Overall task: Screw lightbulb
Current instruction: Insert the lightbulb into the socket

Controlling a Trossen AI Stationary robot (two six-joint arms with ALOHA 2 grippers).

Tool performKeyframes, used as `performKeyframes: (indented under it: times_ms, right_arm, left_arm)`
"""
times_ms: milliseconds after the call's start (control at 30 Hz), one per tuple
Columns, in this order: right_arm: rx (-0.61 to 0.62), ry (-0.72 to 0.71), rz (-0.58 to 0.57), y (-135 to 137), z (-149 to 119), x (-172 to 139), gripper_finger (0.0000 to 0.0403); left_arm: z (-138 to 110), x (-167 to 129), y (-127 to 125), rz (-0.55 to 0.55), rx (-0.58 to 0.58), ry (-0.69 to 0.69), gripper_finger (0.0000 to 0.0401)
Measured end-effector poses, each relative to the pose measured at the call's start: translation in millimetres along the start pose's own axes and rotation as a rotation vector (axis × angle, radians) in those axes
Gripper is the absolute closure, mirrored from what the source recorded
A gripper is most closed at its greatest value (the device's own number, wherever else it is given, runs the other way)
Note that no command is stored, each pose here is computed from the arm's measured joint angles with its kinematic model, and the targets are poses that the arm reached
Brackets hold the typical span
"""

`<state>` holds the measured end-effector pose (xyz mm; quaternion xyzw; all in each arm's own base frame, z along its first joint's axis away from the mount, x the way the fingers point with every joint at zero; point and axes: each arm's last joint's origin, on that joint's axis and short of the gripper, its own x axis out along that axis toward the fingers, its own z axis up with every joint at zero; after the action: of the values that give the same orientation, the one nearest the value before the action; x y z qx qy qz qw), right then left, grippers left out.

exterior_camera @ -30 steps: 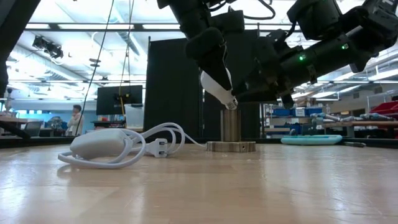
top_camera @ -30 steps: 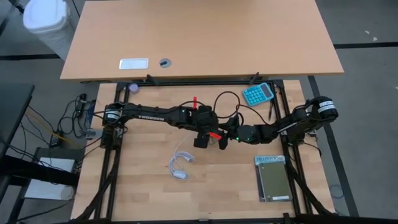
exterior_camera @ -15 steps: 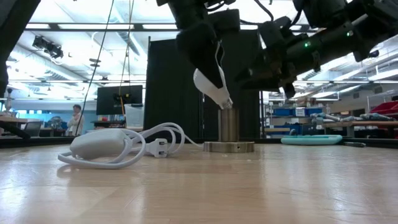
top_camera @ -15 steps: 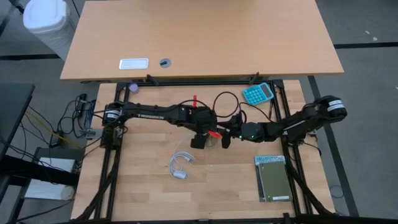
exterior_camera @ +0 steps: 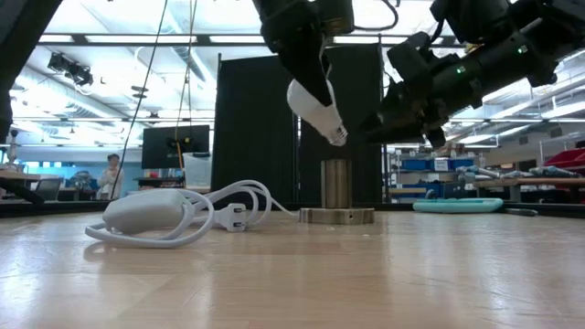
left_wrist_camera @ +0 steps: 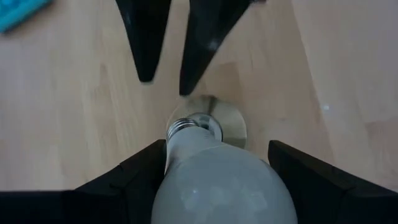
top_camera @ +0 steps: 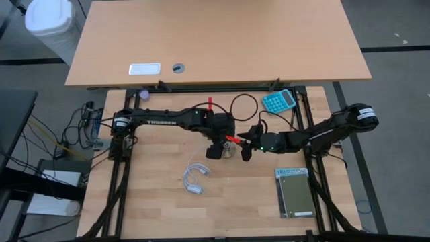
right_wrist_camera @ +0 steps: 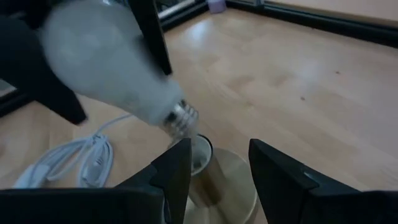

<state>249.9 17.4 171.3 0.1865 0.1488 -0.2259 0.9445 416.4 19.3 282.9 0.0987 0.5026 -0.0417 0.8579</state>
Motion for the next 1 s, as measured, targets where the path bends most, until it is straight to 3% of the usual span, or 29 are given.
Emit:
performKeyframes:
  times_ms: [367,600,767,1000]
  right_arm:
    - [-0.025,-0.02,0.011,0.5,5.9,-4.7,0.0239]
    - [-0.015,-0.019,0.008,0.1,5.8,-4.5,0.0239]
    - [-0.015,-0.018,0.007,0.0,5.7,-4.5,0.0239]
    - [-0.024,-0.005,-0.002,-1.0,4.3,-4.3,0.0239]
  left_arm:
    - [-2.2,0.3,1.3,-0.035,-0.005,0.01,0.0123]
    - [-3.6,0.5,17.7,-0.059,-0.042,-0.03,0.0123]
    - [-10.4,5.4,21.2,-0.088,-0.056,0.026,0.0123]
    - [-6.1,-8.0,23.1,-0.1,-0.029,0.034,0.0123]
